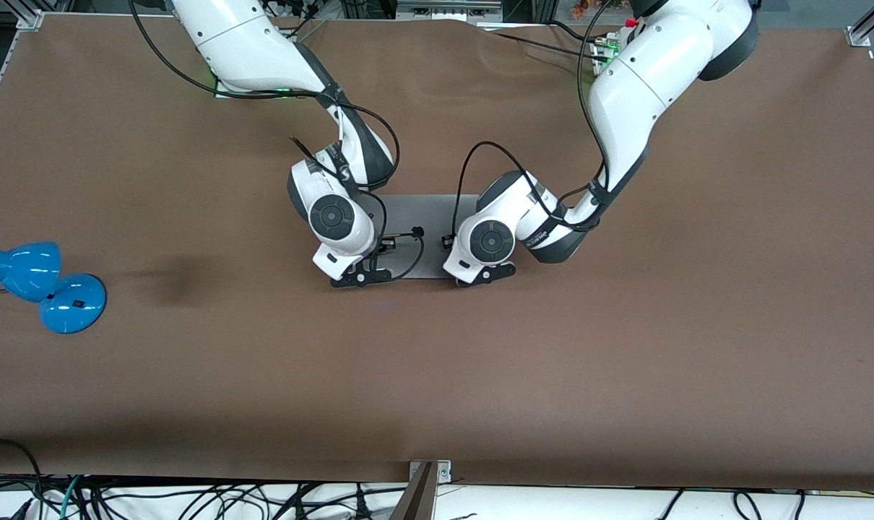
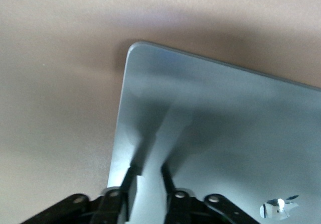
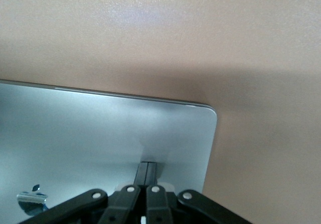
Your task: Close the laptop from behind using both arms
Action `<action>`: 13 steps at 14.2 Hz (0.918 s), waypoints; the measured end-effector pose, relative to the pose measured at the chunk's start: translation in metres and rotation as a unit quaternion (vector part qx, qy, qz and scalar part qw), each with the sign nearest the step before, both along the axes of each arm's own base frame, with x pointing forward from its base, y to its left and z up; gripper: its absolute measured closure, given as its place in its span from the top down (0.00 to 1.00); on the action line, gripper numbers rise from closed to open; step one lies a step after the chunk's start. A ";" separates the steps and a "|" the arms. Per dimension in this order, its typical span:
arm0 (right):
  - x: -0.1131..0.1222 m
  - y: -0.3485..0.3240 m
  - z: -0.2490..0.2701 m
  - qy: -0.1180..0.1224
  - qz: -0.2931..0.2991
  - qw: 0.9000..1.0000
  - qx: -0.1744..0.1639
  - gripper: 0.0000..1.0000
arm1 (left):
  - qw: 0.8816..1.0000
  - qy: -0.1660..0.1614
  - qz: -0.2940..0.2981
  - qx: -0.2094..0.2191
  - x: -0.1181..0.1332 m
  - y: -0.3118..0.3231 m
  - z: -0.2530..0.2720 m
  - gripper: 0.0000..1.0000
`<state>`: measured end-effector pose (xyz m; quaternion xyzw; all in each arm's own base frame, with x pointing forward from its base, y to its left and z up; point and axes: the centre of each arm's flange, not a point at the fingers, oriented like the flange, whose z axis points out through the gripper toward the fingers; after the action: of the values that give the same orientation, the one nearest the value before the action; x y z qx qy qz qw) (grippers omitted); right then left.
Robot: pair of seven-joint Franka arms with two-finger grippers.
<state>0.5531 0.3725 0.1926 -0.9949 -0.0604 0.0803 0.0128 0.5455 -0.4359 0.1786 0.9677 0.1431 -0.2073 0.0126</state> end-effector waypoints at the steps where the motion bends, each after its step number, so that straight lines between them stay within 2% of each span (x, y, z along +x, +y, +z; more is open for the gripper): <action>1: 0.000 0.000 0.001 -0.001 0.000 1.000 0.000 0.01 | 1.000 -0.004 0.004 -0.002 0.005 0.003 0.003 0.44; 3: 0.004 0.002 0.006 -0.006 0.000 1.000 0.004 0.17 | 1.000 -0.013 0.013 -0.004 0.020 0.012 0.023 0.64; 5: 0.010 0.003 0.023 -0.012 -0.001 1.000 0.008 0.36 | 1.000 -0.010 0.005 0.012 0.029 0.028 0.064 0.84; 7: 0.018 -0.017 0.051 0.002 -0.012 1.000 -0.008 0.57 | 0.999 -0.013 -0.020 0.027 0.030 0.044 0.120 1.00; 11: 0.031 -0.069 0.109 0.025 -0.044 0.998 -0.035 0.98 | 0.997 -0.035 -0.047 0.054 0.025 0.081 0.220 1.00; 13: 0.036 -0.097 0.132 0.036 -0.064 0.996 -0.046 1.00 | 0.995 -0.050 -0.059 0.063 0.023 0.102 0.258 1.00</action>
<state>0.5894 0.2754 0.3245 -0.9927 0.0073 0.1174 -0.0258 0.5680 -0.3341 0.4369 0.9824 0.0976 -0.1498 -0.0537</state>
